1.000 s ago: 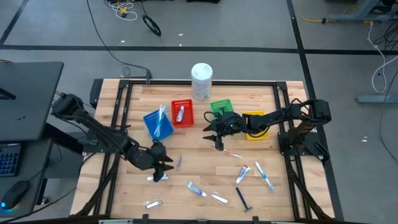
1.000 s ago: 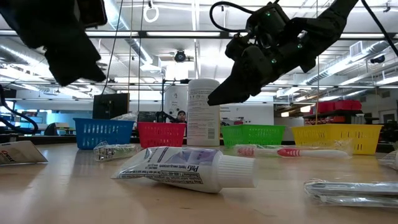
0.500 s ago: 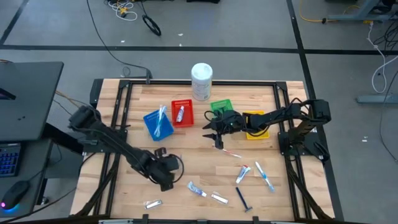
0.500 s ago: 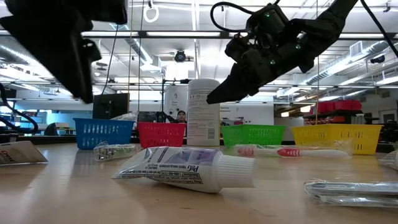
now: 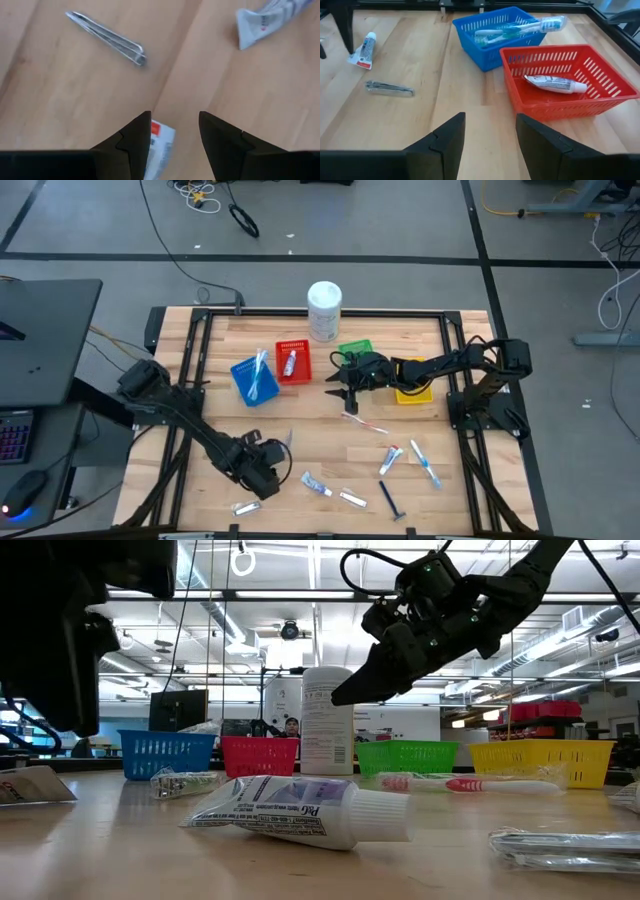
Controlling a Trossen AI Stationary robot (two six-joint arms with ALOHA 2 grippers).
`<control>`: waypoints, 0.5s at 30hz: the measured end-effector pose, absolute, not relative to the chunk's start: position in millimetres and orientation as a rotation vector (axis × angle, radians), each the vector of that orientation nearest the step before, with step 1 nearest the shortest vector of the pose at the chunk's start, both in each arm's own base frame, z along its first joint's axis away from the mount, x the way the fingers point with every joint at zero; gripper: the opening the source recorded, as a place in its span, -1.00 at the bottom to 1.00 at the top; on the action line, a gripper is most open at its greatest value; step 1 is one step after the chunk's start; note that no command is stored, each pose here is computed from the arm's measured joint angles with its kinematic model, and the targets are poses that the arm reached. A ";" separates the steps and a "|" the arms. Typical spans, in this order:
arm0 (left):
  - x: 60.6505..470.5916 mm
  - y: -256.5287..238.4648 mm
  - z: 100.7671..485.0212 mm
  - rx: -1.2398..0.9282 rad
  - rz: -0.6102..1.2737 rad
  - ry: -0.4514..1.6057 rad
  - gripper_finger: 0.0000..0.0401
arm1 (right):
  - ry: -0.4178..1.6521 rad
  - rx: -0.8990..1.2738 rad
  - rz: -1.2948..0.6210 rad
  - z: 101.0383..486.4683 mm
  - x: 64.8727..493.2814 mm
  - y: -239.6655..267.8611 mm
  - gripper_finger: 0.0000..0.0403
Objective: Pick & Place Travel size toiletries
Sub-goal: Put the white toothpaste into the red bin
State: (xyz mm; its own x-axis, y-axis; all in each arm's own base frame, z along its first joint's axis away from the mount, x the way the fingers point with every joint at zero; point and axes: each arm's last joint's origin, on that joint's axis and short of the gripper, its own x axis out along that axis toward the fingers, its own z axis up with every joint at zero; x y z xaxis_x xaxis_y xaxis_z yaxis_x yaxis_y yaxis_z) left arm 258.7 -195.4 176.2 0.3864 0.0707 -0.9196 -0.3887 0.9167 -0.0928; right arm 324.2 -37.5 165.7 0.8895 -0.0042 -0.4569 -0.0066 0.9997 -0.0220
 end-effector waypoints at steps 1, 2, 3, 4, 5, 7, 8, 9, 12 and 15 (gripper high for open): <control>257.9 -197.9 173.7 -0.319 0.301 1.145 -0.14 | 0.473 -0.025 0.000 165.8 324.3 -37.9 -0.08; 256.1 -201.0 171.0 -0.310 0.298 1.153 -0.14 | 0.471 -0.029 0.001 165.9 324.3 -38.1 -0.08; 254.5 -203.7 167.6 -0.296 0.296 1.161 -0.14 | 0.470 -0.034 0.001 166.1 324.4 -38.2 -0.08; 254.3 -206.6 164.7 -0.292 0.290 1.161 -0.14 | 0.468 -0.039 0.003 166.2 324.4 -38.3 -0.08; 253.3 -209.4 162.6 -0.283 0.286 1.159 -0.14 | 0.468 -0.042 0.003 166.3 324.4 -38.3 -0.08; 250.4 -212.3 158.0 -0.254 0.292 1.172 -0.14 | 0.462 -0.048 0.004 166.8 324.7 -38.3 -0.08; 250.8 -213.4 155.5 -0.246 0.298 1.169 -0.14 | 0.457 -0.051 0.004 167.2 324.9 -38.3 -0.08; 249.9 -213.7 152.9 -0.224 0.311 1.167 -0.14 | 0.453 -0.051 0.004 167.5 325.1 -38.4 -0.08; 247.0 -212.8 153.1 -0.162 0.327 1.151 -0.14 | 0.444 -0.052 0.004 168.3 325.5 -38.4 -0.08; 244.8 -209.8 154.0 -0.081 0.352 1.138 -0.14 | 0.434 -0.054 0.003 169.2 325.9 -38.5 -0.08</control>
